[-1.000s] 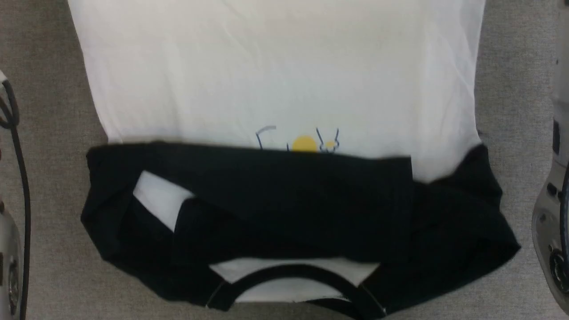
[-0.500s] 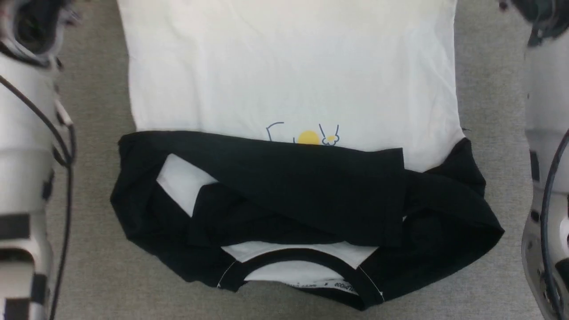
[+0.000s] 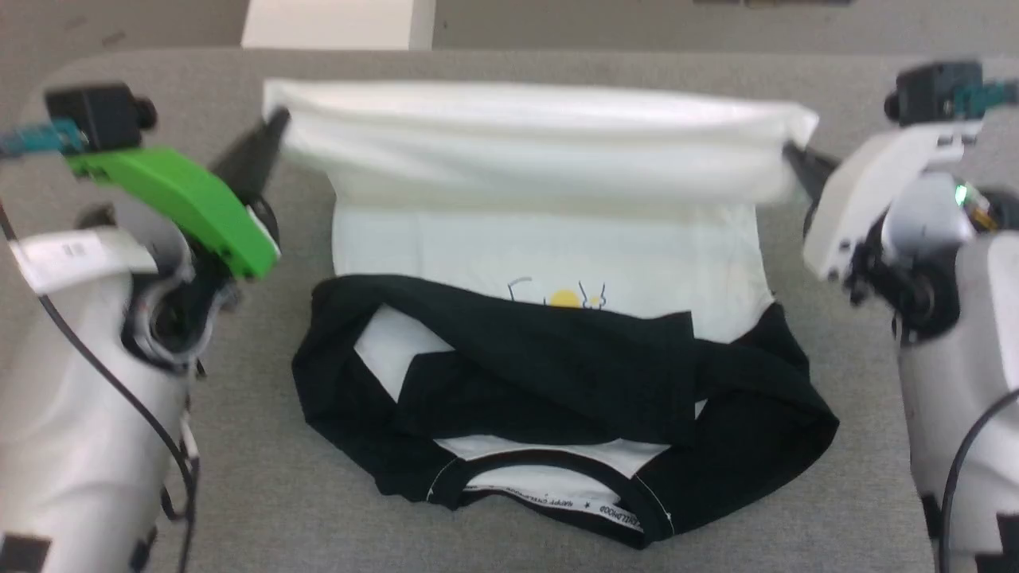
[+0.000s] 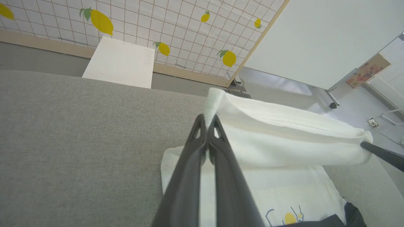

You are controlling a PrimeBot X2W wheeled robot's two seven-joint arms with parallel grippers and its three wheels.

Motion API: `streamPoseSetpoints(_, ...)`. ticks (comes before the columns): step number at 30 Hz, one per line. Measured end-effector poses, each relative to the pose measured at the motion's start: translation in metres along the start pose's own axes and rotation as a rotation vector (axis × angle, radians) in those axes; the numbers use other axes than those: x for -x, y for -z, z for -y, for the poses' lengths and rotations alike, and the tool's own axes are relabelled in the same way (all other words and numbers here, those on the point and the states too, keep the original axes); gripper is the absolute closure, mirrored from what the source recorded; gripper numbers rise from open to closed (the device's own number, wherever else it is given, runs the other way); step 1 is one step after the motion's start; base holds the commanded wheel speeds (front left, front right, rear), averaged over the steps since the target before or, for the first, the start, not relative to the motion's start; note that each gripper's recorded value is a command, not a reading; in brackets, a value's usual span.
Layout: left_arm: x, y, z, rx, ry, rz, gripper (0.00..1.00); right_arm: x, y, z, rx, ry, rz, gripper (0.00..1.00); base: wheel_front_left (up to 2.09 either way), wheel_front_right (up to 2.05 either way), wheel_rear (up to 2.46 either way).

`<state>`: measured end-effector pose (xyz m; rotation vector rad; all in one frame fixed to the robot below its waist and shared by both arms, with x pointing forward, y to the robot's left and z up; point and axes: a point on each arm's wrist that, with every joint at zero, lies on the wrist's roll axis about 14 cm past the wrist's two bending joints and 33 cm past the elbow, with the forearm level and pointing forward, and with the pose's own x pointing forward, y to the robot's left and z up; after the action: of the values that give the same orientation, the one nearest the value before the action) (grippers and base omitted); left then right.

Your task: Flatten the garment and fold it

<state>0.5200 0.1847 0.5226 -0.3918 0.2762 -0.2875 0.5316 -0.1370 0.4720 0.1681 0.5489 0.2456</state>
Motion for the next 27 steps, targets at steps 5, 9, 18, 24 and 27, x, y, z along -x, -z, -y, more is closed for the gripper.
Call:
streamPoseSetpoints(5, 0.044, 0.018, 0.016, 0.066, -0.013, 0.001, 1.0, 0.04, 0.019, -0.009, -0.038, -0.017, -0.01, 1.0, 0.0, 0.0, 0.0)
streamPoseSetpoints(9, 0.074, 0.039, 0.024, 0.131, -0.03, -0.01, 1.0, 0.066, 0.033, -0.015, -0.061, -0.024, -0.013, 1.0, 0.0, 0.0, 0.0)
streamPoseSetpoints(18, 0.12, 0.074, 0.028, 0.223, -0.085, -0.019, 1.0, 0.105, 0.069, -0.024, -0.094, -0.032, -0.052, 1.0, 0.0, 0.0, 0.0)
streamPoseSetpoints(24, 0.141, 0.108, 0.018, 0.268, -0.151, -0.08, 1.0, 0.121, 0.106, -0.021, -0.143, -0.021, -0.12, 1.0, 0.0, 0.0, 0.0)
streamPoseSetpoints(27, 0.146, 0.126, 0.014, 0.29, -0.183, -0.122, 1.0, 0.126, 0.123, -0.017, -0.164, -0.006, -0.153, 1.0, 0.0, 0.0, 0.0)
